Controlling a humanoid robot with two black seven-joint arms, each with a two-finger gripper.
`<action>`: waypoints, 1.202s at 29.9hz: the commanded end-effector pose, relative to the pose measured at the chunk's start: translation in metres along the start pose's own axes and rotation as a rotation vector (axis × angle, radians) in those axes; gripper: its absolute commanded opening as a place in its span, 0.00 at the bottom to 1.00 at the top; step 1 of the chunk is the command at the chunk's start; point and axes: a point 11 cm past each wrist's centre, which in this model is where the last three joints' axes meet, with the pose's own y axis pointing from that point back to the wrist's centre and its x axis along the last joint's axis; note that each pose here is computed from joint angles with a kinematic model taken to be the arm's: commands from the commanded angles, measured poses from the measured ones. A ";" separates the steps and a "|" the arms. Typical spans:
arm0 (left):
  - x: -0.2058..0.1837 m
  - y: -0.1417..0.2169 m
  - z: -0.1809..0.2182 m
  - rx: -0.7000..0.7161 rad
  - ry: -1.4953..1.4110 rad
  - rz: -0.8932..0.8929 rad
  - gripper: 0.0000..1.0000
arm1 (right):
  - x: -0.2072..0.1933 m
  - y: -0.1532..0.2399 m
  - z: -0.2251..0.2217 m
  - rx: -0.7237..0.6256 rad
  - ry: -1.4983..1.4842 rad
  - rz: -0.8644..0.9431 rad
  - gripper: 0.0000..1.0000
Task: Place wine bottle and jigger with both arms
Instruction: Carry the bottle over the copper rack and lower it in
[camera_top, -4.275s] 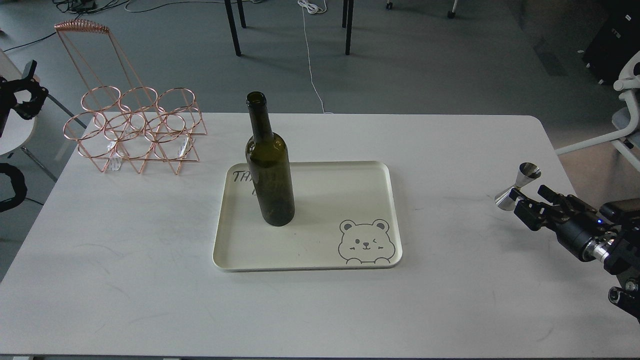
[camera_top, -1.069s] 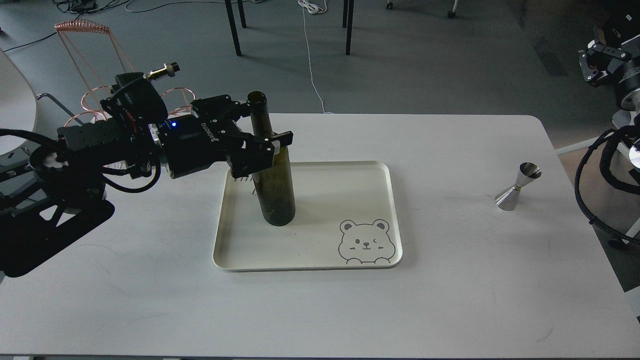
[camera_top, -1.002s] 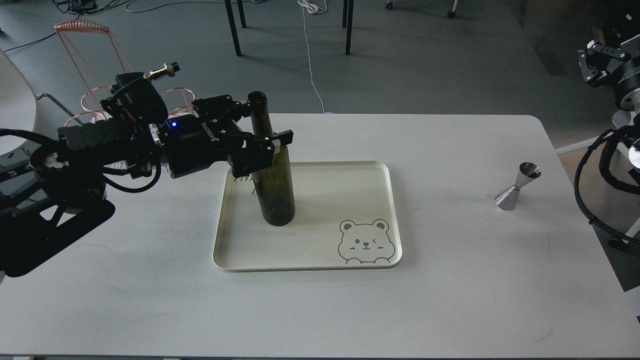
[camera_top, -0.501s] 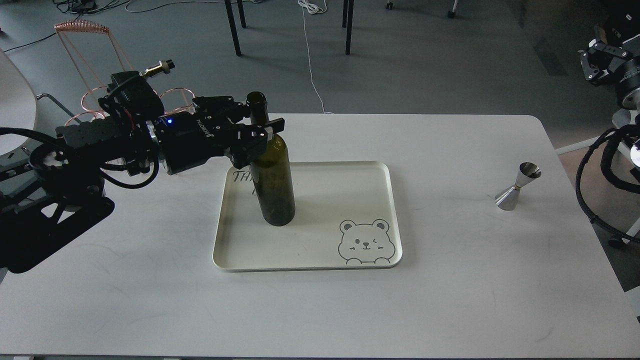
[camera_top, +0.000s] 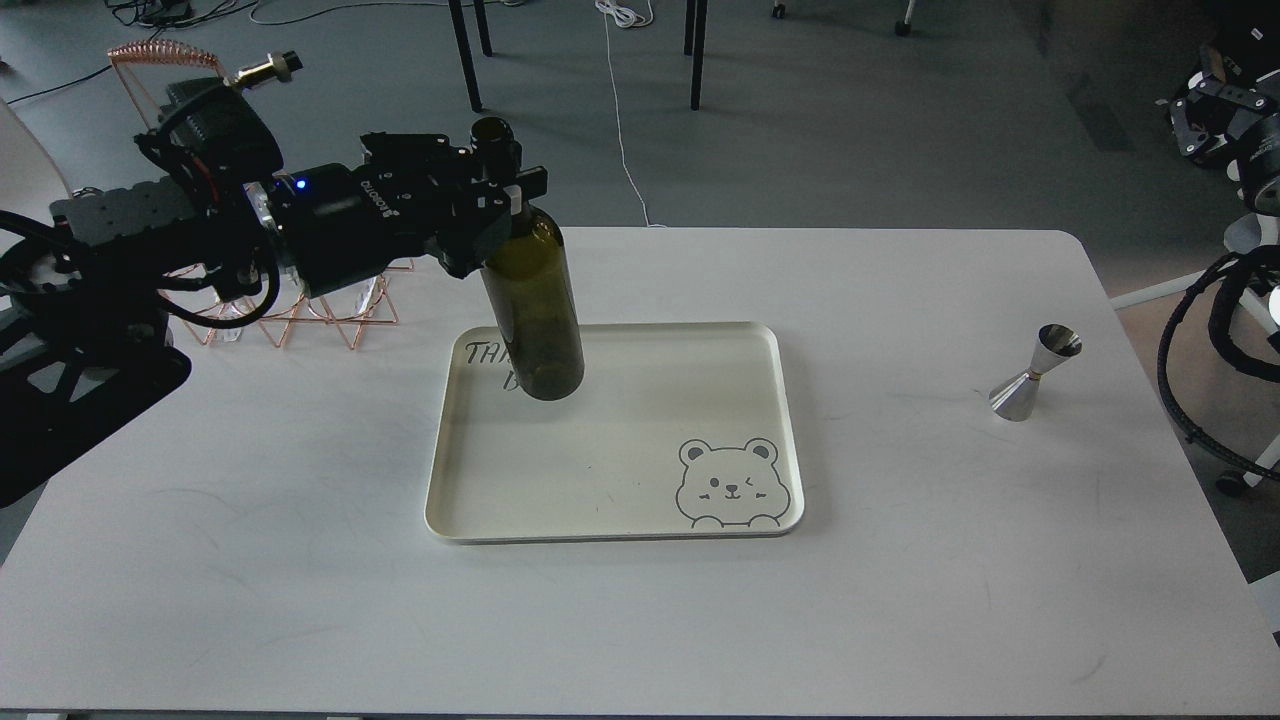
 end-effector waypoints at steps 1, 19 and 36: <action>0.037 0.015 -0.012 0.031 -0.027 0.025 0.14 | 0.000 0.000 -0.001 0.002 0.001 -0.001 0.91; 0.076 0.074 -0.115 0.342 -0.043 0.000 0.11 | -0.004 -0.003 -0.004 0.009 0.000 -0.012 0.91; 0.034 0.082 -0.147 0.433 -0.013 -0.053 0.10 | -0.005 -0.003 -0.004 0.007 0.001 -0.017 0.91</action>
